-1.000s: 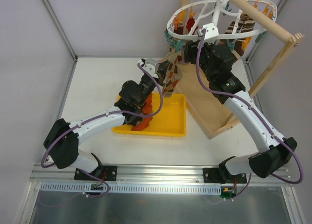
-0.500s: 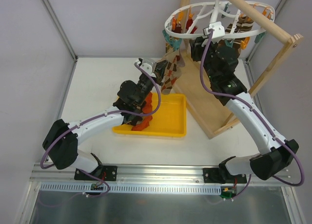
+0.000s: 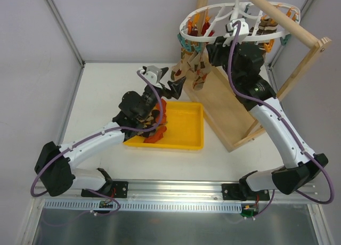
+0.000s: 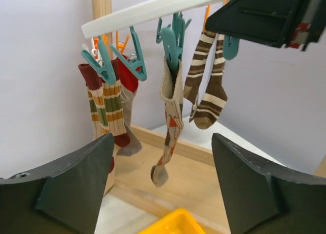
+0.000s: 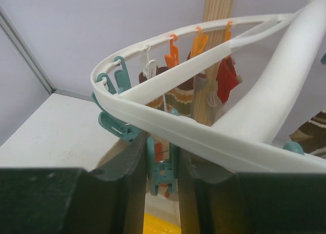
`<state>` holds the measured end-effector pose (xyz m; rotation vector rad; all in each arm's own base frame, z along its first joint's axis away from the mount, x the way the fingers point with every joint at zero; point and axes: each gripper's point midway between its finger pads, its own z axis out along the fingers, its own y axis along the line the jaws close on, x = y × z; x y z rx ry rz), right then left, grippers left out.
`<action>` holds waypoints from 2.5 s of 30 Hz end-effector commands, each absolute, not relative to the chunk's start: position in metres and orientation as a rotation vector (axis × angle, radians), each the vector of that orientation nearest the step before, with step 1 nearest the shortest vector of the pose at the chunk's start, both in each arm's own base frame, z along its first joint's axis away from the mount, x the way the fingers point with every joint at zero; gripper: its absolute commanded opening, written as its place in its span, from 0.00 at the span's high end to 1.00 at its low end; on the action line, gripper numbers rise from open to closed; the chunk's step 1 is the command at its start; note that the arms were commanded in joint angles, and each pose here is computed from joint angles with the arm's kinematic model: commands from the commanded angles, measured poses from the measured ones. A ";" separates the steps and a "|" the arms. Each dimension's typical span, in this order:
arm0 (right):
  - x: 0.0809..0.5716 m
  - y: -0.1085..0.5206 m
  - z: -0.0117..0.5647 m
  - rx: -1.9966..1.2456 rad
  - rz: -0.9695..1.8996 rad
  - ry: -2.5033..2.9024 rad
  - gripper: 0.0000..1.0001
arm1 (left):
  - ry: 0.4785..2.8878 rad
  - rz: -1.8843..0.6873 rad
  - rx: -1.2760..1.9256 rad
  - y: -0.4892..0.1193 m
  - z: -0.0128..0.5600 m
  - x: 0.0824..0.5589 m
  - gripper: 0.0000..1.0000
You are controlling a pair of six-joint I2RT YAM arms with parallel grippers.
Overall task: Clip the socks to the hanger
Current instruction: Open the clamp at the hanger, then move the sock to the bin.
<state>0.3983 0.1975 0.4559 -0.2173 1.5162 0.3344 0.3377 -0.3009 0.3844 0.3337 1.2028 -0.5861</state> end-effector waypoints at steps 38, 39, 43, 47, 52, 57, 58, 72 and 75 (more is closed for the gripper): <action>0.374 0.195 0.441 -0.233 0.394 1.618 0.99 | 2.243 -0.406 -0.039 -0.238 0.091 0.342 0.22; 0.374 0.195 0.440 -0.234 0.392 1.623 0.99 | 2.245 -0.386 -0.056 -0.237 0.087 0.345 0.22; 0.373 0.192 0.436 -0.232 0.375 1.633 0.99 | 2.265 -0.323 -0.090 -0.234 0.067 0.350 0.27; 0.372 0.189 0.437 -0.226 0.367 1.628 0.99 | 2.259 -0.338 -0.088 -0.238 0.062 0.351 0.41; 0.371 0.188 0.438 -0.233 0.360 1.630 0.99 | 2.234 -0.408 -0.053 -0.249 0.060 0.352 0.74; 0.372 0.187 0.437 -0.228 0.355 1.633 0.99 | 2.196 -0.488 0.031 -0.264 0.074 0.349 1.00; 0.372 0.187 0.437 -0.225 0.355 1.634 0.99 | 2.173 -0.498 0.089 -0.272 0.082 0.344 1.00; 0.359 0.177 0.436 -0.207 0.345 1.651 0.99 | 2.089 -0.802 0.458 -0.362 0.115 0.263 0.90; 0.356 0.179 0.436 -0.216 0.361 1.654 0.99 | 2.161 -0.700 0.423 -0.346 0.104 0.263 0.45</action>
